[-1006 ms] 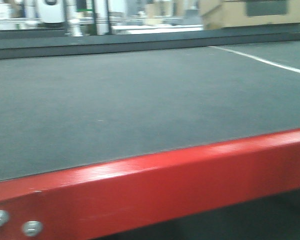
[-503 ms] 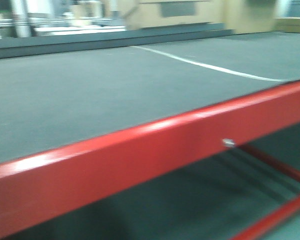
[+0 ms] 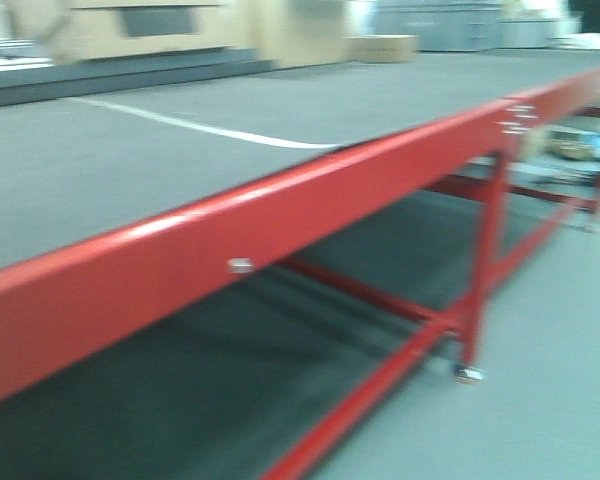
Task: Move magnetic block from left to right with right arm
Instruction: 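Drive the base away from the table holding the cube in the right gripper, then drive past the office chair and plant carrying the red cube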
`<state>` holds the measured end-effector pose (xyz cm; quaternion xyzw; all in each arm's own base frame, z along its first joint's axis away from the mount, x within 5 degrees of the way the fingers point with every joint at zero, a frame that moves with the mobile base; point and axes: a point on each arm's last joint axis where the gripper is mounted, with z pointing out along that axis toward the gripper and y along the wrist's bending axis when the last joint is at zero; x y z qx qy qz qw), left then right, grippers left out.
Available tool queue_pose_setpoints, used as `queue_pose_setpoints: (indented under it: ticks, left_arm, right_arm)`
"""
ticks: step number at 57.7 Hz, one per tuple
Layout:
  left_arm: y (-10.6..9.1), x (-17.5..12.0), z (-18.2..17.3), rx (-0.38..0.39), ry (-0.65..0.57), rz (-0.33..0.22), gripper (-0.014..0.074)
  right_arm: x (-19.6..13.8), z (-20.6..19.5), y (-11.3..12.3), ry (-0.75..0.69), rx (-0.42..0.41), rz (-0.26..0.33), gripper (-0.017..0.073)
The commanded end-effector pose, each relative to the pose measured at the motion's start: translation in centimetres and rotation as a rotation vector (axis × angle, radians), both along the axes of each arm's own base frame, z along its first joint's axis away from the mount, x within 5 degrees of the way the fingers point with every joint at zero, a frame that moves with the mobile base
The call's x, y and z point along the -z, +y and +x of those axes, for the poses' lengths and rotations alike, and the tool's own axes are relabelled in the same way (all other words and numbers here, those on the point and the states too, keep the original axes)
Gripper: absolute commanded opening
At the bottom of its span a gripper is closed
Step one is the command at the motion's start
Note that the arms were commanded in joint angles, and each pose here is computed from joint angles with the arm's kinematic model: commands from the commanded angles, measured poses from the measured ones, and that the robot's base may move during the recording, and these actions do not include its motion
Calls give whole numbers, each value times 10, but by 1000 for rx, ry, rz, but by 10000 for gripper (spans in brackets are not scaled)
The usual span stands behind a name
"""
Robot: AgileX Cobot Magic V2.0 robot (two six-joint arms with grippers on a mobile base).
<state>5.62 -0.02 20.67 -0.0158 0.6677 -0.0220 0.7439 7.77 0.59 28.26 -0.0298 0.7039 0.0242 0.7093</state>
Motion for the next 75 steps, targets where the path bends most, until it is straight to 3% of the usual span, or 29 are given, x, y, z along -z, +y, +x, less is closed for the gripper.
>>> queue_pose_setpoints:
  ticks: [1,75]
  left_arm:
    - [0,-6,-2,-1,-89,-6,-126]
    - [0,-6,-2,-1,-89,-6,-126]
  right_arm:
    - [-18,-1,0,-119,5,-6,347]
    - [-18,-1,0,-119,5,-6,347]
